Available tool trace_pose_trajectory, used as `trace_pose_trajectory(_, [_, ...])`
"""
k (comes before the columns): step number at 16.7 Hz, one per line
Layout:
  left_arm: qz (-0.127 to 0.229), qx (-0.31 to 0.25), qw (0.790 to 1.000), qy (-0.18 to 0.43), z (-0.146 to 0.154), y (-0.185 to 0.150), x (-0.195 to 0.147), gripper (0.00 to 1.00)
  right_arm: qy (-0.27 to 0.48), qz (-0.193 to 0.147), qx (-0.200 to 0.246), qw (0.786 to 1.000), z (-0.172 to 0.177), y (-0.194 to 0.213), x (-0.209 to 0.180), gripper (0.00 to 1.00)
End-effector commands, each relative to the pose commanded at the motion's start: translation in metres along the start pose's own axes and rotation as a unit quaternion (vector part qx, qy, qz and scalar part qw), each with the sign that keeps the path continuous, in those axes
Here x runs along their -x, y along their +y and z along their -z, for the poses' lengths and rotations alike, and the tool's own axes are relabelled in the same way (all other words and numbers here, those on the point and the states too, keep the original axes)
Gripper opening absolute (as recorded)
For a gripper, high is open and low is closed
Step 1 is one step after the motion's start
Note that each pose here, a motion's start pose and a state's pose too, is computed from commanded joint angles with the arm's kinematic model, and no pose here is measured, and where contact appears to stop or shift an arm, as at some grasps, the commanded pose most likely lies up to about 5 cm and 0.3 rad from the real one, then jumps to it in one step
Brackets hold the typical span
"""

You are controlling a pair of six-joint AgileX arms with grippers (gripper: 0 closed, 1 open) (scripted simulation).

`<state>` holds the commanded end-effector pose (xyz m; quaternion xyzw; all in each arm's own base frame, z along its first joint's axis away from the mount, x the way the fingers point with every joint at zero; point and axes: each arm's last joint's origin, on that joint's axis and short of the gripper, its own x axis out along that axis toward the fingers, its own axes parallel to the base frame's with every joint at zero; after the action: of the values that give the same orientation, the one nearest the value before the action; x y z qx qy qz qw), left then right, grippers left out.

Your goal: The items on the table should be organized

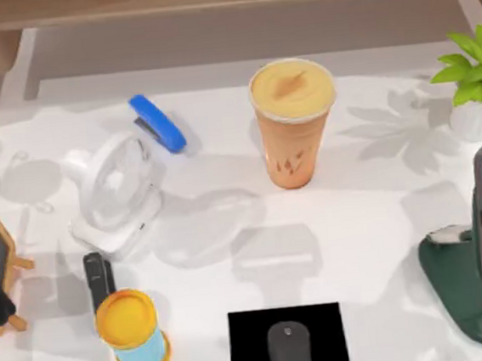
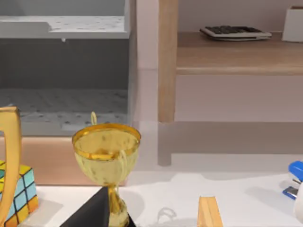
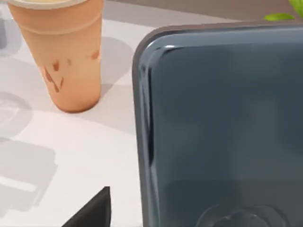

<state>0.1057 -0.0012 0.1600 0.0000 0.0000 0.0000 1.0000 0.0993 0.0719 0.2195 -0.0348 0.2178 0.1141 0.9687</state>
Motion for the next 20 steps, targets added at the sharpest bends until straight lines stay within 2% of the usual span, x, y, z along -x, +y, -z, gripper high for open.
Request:
trace_pose_trajectory(10, [0.000, 0.000, 1.000, 0.000, 0.000, 0.000, 0.000, 1.00, 0.000, 0.002, -0.001, 1.000, 0.003, 0.001, 0.007, 1.00])
trace_pose_trajectory(16, [0.000, 0.000, 1.000, 0.000, 0.000, 0.000, 0.000, 1.00, -0.137, -0.004, -0.055, 0.989, -0.019, -0.025, 0.021, 1.00])
trace_pose_trajectory(20, [0.000, 0.000, 1.000, 0.000, 0.000, 0.000, 0.000, 1.00, -0.233, 0.029, -0.050, 0.971, -0.013, -0.045, 0.026, 1.00])
